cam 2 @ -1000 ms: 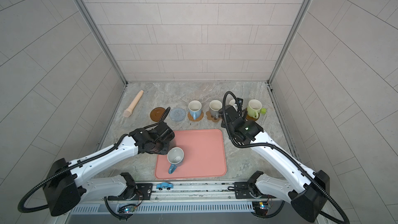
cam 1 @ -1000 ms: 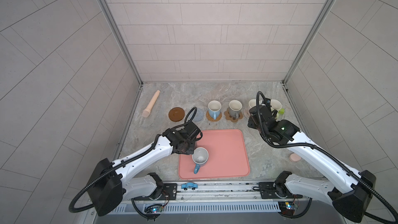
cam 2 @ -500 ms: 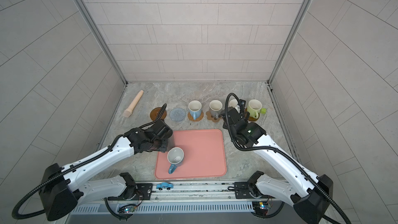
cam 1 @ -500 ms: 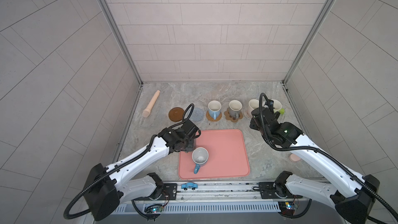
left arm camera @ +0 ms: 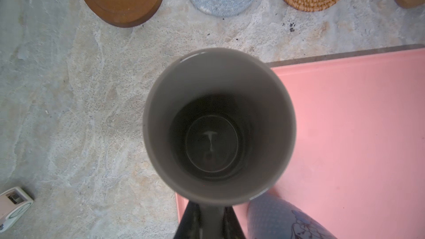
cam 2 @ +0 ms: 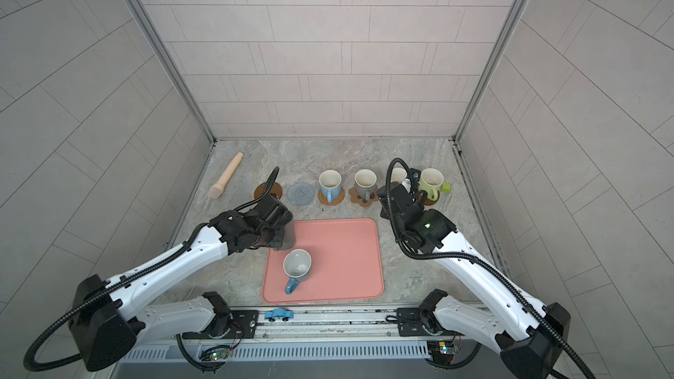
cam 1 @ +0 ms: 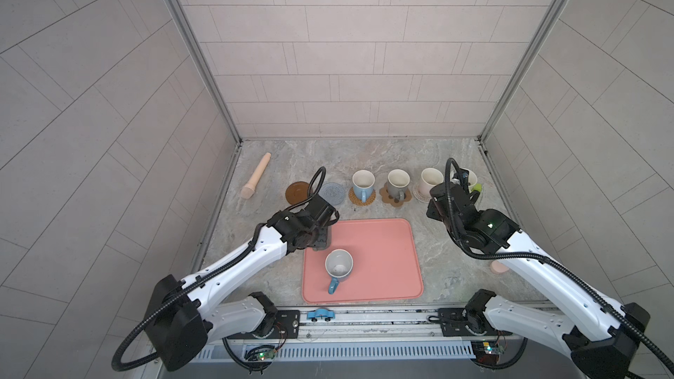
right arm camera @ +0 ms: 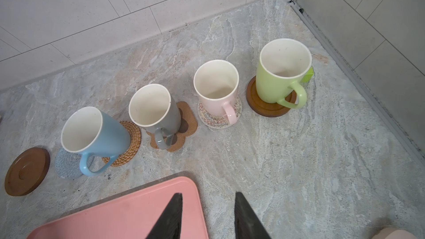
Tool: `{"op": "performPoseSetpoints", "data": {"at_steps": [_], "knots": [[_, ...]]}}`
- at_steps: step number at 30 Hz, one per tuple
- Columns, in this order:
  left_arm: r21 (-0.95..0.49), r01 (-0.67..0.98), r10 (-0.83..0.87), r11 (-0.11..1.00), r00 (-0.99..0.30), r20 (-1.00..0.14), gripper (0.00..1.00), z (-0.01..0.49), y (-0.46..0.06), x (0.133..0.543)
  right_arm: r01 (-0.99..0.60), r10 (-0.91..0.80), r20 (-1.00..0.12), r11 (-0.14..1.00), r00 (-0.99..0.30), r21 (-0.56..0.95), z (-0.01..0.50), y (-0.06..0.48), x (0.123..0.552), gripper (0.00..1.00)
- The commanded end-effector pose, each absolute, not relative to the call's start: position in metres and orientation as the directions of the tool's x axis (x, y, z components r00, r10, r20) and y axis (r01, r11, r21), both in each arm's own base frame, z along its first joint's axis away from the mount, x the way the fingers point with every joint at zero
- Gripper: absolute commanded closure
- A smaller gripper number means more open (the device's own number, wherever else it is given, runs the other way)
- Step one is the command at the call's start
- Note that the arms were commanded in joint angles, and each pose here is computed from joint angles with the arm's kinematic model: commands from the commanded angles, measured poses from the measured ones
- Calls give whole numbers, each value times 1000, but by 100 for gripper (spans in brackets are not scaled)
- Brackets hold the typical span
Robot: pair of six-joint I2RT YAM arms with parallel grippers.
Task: Place cups on coasters
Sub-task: Pick up the cup from the tray, then place the cup on the coaster.
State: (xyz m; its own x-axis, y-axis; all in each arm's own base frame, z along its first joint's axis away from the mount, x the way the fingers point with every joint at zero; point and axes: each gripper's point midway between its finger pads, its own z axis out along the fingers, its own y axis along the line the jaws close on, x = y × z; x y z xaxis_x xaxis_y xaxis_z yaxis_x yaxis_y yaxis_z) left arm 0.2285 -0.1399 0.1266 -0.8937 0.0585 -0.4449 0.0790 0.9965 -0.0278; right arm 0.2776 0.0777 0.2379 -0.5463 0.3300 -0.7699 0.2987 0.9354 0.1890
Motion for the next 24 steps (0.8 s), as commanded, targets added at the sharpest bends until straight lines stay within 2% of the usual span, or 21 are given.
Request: {"op": "performPoseSetpoints", "data": {"at_steps": [1, 10, 24], "knots": [[-46, 67, 30, 997, -829, -558, 87, 157, -147, 255, 334, 336, -779, 927, -529, 173, 238, 66, 271, 60], [-61, 51, 2, 997, -783, -622, 87, 176, -149, 280, 341, 341, -785, 923, -517, 177, 239, 61, 268, 60], [-24, 13, -9, 1000, -672, -740, 88, 197, -149, 346, 360, 336, -792, 919, -510, 158, 237, 52, 261, 60]]}}
